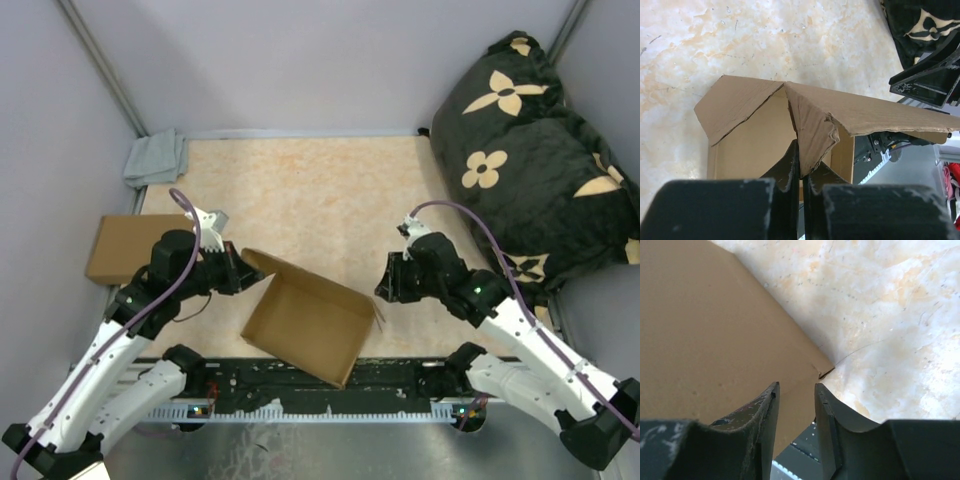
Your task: Fold the paper box
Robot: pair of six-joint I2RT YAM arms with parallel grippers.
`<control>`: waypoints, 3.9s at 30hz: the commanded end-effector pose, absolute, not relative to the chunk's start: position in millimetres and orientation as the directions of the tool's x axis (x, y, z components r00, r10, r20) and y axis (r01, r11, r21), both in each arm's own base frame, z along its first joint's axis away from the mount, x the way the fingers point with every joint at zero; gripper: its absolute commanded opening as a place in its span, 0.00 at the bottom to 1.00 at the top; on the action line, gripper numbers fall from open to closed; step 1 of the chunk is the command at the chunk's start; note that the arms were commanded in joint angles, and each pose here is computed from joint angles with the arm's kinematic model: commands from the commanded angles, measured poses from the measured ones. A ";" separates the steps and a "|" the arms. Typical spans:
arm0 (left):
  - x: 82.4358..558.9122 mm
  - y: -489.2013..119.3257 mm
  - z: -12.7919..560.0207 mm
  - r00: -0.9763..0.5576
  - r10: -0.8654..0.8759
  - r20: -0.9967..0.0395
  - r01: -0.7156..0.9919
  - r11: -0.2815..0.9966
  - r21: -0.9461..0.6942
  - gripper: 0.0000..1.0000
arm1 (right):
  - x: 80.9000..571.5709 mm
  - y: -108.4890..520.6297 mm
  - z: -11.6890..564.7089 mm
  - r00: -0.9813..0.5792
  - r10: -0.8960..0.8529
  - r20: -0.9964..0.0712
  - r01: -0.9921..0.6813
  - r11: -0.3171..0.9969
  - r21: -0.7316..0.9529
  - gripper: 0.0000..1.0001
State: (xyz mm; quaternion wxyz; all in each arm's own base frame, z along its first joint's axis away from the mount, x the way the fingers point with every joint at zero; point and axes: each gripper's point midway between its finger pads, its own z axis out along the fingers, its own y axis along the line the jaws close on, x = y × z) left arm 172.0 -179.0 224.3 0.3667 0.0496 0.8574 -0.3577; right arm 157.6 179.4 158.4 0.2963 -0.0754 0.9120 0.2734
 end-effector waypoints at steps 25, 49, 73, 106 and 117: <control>294.0 -189.4 319.0 -0.428 -0.441 -0.789 0.247 0.782 -0.572 0.05 | 294.2 161.7 238.9 -0.596 0.010 -0.803 -0.131 0.985 0.109 0.49; 395.8 -210.8 291.9 -0.410 -0.480 -0.776 0.157 0.800 -0.578 0.05 | 270.8 145.7 237.3 -0.654 0.035 -0.755 -0.258 0.929 0.266 0.48; 413.5 -218.3 273.8 -0.451 -0.477 -0.755 0.138 0.798 -0.587 0.06 | 247.7 201.0 237.9 -0.577 0.077 -0.813 -0.382 0.855 0.352 0.48; 368.7 -185.0 277.2 -0.432 -0.355 -0.829 0.168 0.871 -0.461 0.63 | 356.0 194.6 278.8 -0.293 -0.075 -0.953 -0.204 0.979 -0.015 0.00; 344.6 -140.9 268.6 -0.403 -0.206 -0.892 0.106 0.957 -0.269 0.67 | 370.3 173.5 259.6 -0.326 -0.118 -0.938 -0.196 0.979 -0.055 0.00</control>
